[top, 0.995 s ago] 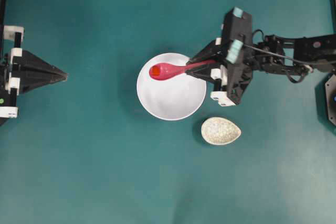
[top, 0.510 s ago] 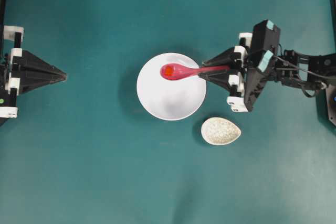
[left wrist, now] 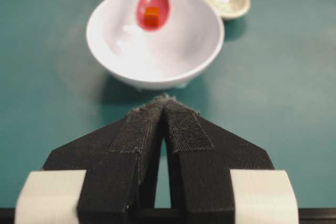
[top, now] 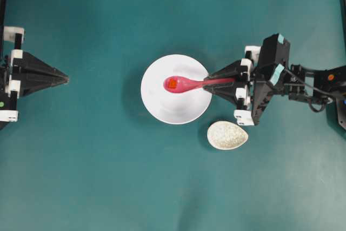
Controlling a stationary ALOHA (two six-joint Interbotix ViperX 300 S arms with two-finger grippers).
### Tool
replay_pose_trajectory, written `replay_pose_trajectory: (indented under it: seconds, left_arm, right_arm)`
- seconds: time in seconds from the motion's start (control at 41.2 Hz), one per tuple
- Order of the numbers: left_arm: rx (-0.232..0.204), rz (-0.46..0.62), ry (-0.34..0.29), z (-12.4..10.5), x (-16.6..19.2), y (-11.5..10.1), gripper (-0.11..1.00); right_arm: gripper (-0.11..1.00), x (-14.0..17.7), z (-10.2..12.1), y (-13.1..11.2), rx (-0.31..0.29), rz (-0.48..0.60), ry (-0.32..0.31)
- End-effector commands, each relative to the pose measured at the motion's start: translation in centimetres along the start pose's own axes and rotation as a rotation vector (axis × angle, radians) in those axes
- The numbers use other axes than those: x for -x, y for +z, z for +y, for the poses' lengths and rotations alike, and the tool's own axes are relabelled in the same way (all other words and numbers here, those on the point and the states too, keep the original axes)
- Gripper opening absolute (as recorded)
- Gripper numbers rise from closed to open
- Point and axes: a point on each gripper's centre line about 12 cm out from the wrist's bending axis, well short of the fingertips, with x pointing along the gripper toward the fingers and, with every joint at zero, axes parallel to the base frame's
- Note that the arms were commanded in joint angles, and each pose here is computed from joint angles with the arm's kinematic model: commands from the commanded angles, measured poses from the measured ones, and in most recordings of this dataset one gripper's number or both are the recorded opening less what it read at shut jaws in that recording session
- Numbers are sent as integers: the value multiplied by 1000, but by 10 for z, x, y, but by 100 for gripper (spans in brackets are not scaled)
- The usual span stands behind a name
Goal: Grip the spoon and scoop the red block from the bowl with right arm.
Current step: 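Lift the spoon holding the red cube out of the bowl, then raise the loaded spoon higher and pull the right arm back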
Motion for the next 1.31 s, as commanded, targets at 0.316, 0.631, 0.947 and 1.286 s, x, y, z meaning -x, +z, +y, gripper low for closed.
replay_pose_trajectory:
  seconds: [0.316,0.631,0.947,1.286]
  left_arm:
    - [-4,-26,3,1,2,8,0]
    - [-4,-52,2,0,6,12,0]
    - [-3,-57,2,0,6,14,0]
    - [-3,-48,2,0,5,12,0]
  right_arm:
    - [25,1,10,19,-23,-117,41]
    - [25,11,18,38,-27,-91,64]
    - [24,25,23,67,-31,-178,93]
    - [24,30,28,83,-32,-226,110]
